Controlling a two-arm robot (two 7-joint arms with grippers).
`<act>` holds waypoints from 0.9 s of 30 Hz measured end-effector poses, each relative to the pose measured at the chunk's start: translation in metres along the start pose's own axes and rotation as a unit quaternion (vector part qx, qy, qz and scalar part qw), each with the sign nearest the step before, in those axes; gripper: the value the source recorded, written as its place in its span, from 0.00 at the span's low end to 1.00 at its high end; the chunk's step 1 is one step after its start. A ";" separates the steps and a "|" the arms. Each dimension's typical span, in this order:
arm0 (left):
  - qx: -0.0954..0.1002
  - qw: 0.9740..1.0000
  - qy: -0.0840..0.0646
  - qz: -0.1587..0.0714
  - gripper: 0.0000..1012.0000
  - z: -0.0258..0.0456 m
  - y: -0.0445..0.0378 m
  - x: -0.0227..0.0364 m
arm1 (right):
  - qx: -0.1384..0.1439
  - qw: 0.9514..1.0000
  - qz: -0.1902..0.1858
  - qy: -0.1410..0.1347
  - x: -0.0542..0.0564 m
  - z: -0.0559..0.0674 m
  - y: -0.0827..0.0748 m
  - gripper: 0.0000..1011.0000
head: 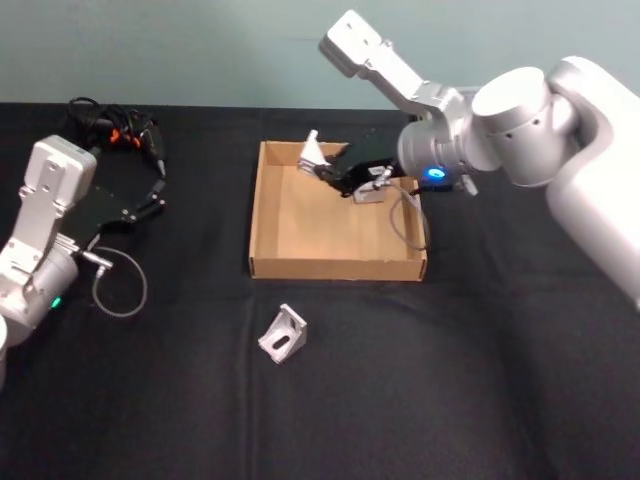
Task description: Use one hand to pick up the angle iron from the table and place it into the box.
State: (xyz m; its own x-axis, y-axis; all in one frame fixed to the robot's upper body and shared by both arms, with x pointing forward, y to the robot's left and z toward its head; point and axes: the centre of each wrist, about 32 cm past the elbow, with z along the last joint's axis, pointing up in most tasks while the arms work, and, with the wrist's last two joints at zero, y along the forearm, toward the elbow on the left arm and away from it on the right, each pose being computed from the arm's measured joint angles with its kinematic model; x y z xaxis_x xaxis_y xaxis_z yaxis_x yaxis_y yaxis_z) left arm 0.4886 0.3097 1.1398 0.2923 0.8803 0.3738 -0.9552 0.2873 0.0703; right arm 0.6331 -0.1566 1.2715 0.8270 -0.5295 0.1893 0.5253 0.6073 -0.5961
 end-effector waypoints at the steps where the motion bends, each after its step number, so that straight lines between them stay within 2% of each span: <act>1: 0.000 1.000 0.000 0.000 0.99 0.0000 0.0000 0.0000 | -0.003 1.000 0.002 0.000 0.000 0.000 0.002 0.10; 5: 0.000 1.000 0.000 0.000 0.99 0.0000 0.0000 0.0000 | -0.019 1.000 0.009 0.001 0.000 0.002 0.016 0.10; 11: 0.000 1.000 0.000 0.000 0.99 0.0000 0.0000 0.0000 | -0.041 0.999 0.015 0.010 0.001 -0.003 0.028 0.10; 22: 0.000 1.000 0.000 0.000 0.99 0.0000 0.0000 0.0000 | -0.055 0.998 0.020 0.017 0.001 -0.010 0.037 0.10; 26: 0.000 1.000 0.000 0.000 0.99 0.0000 0.0000 0.0000 | -0.056 0.998 0.020 0.017 0.002 -0.011 0.038 0.16; 27: 0.000 1.000 0.000 0.000 0.99 0.0000 0.0000 0.0000 | -0.056 0.998 0.020 0.016 0.002 -0.011 0.038 0.21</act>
State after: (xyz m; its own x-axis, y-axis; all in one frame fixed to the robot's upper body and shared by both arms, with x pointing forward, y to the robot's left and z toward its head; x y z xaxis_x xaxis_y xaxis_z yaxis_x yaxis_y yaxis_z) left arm 0.4886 0.3097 1.1398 0.2923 0.8803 0.3737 -0.9552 0.2873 0.0703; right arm 0.6524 -0.1404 1.2406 0.8389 -0.5263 0.1388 0.4647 0.5599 -0.6859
